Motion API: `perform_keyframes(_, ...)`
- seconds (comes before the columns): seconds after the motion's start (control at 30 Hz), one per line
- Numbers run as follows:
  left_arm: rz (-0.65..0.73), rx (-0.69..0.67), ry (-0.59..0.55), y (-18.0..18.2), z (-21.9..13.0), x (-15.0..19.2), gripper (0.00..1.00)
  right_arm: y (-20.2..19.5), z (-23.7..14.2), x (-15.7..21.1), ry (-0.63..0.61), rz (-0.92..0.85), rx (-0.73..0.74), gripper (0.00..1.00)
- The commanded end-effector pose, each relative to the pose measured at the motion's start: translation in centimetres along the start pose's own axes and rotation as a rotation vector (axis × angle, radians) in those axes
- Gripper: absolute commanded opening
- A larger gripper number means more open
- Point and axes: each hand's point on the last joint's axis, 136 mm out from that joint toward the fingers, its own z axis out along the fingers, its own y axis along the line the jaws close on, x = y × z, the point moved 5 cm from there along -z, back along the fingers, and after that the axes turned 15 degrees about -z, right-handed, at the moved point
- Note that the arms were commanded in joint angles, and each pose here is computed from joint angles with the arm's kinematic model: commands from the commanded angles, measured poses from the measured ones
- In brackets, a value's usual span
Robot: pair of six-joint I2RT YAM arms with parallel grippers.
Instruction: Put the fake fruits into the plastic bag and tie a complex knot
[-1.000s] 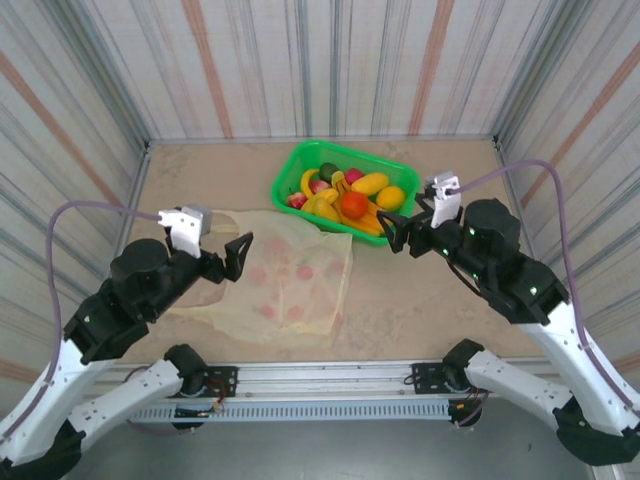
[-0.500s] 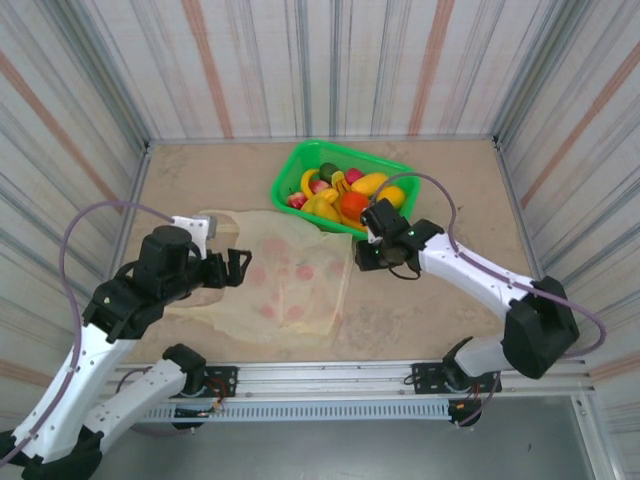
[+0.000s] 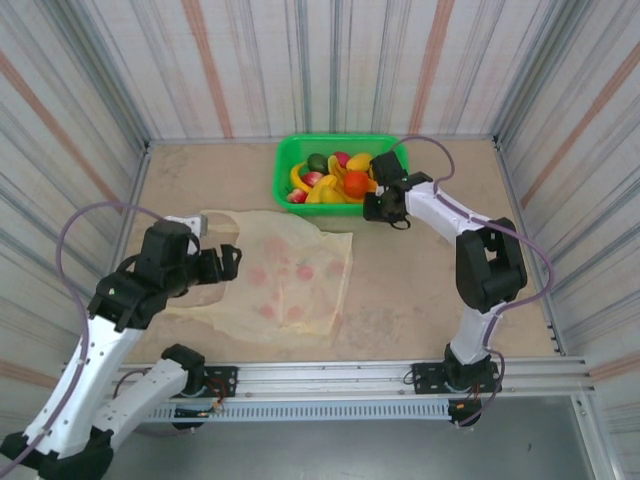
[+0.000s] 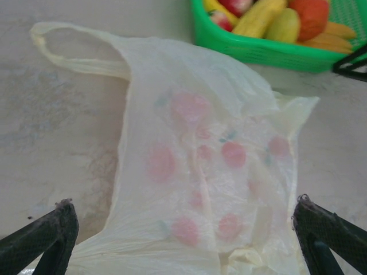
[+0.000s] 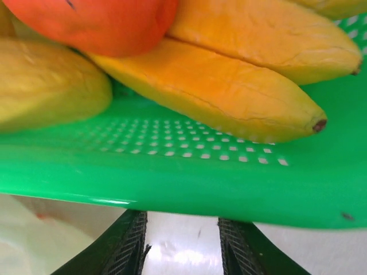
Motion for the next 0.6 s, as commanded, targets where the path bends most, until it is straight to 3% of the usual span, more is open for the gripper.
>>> perform_keyframes(0.0, -0.183, 0.003, 0.097, 1.6, 1.3, 0.6, 0.99, 2.1, -2.6, -1.7, -0.057, -0.118, -0.055, 0.43)
perform_keyframes(0.1, -0.282, -0.05, 0.065, 3.2, 1.1, 0.2, 0.99, 6.6, -5.3, -1.0, -0.115, -0.283, -0.177, 0.64)
perform_keyframes(0.17, -0.316, -0.107, 0.016, 4.0, 0.7, 0.0, 0.99, 9.6, -6.1, -0.2, -0.093, -0.376, -0.265, 0.72)
perform_keyframes(0.27, -0.342, -0.116, -0.064, 4.5, -0.2, -0.3, 0.99, 13.9, -5.9, 1.1, -0.098, -0.566, -0.283, 0.87)
perform_keyframes(0.37, -0.336, -0.097, -0.076, 4.1, -0.7, -0.7, 0.99, 16.5, -3.8, 1.1, -0.026, -0.635, -0.304, 0.91)
perform_keyframes(0.57, -0.327, -0.094, -0.1, 3.9, -1.5, -1.1, 0.99, 19.0, 0.4, -0.1, 0.0, -0.678, -0.305, 0.94)
